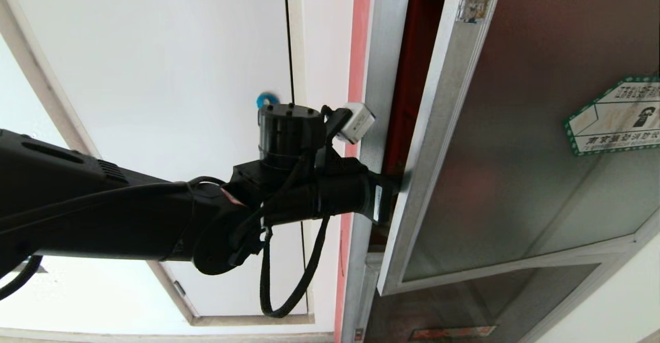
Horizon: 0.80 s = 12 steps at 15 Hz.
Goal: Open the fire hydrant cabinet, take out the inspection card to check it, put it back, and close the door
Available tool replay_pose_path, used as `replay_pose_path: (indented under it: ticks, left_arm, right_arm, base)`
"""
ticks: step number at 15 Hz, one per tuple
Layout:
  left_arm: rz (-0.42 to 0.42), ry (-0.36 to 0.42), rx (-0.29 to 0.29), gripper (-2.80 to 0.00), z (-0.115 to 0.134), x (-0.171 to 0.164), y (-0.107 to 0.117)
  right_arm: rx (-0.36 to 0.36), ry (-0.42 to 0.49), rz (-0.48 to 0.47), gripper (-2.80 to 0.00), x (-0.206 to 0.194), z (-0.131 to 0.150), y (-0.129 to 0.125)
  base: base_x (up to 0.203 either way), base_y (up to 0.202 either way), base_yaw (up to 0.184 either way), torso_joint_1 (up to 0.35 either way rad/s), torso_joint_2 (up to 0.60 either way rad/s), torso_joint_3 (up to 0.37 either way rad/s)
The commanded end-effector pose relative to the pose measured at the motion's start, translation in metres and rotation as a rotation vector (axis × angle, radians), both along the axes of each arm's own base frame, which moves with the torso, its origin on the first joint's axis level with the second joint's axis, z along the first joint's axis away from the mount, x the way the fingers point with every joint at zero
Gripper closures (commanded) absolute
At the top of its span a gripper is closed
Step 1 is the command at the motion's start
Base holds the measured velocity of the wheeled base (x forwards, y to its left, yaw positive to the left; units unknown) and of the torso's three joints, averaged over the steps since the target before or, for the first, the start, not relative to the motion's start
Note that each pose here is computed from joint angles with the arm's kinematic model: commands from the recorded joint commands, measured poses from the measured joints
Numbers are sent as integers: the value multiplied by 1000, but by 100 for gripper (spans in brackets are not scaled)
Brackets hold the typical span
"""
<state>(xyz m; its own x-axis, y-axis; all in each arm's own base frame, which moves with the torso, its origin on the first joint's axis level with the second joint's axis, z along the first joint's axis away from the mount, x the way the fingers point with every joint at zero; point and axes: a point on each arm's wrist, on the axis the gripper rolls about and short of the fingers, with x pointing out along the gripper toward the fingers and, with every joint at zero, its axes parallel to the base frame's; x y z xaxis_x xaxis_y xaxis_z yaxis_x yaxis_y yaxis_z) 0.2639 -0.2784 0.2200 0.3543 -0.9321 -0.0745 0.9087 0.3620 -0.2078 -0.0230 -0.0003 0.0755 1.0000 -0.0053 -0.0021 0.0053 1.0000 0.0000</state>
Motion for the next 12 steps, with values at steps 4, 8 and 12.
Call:
replay_pose_path:
  ticks: [4,8,12]
  left_arm:
    - [-51,17,17,0,-1,-27,7]
    - [-107,21,22,0,0,-48,1]
    - [-174,44,51,0,-4,-68,-13]
  right_arm:
    - [1,2,1,0,0,0,0]
    - [0,2,1,0,0,0,0]
    - [0,2,1,0,0,0,0]
  base:
    - [0,0,0,0,0,0]
    - [0,0,0,0,0,0]
    - [0,0,0,0,0,0]
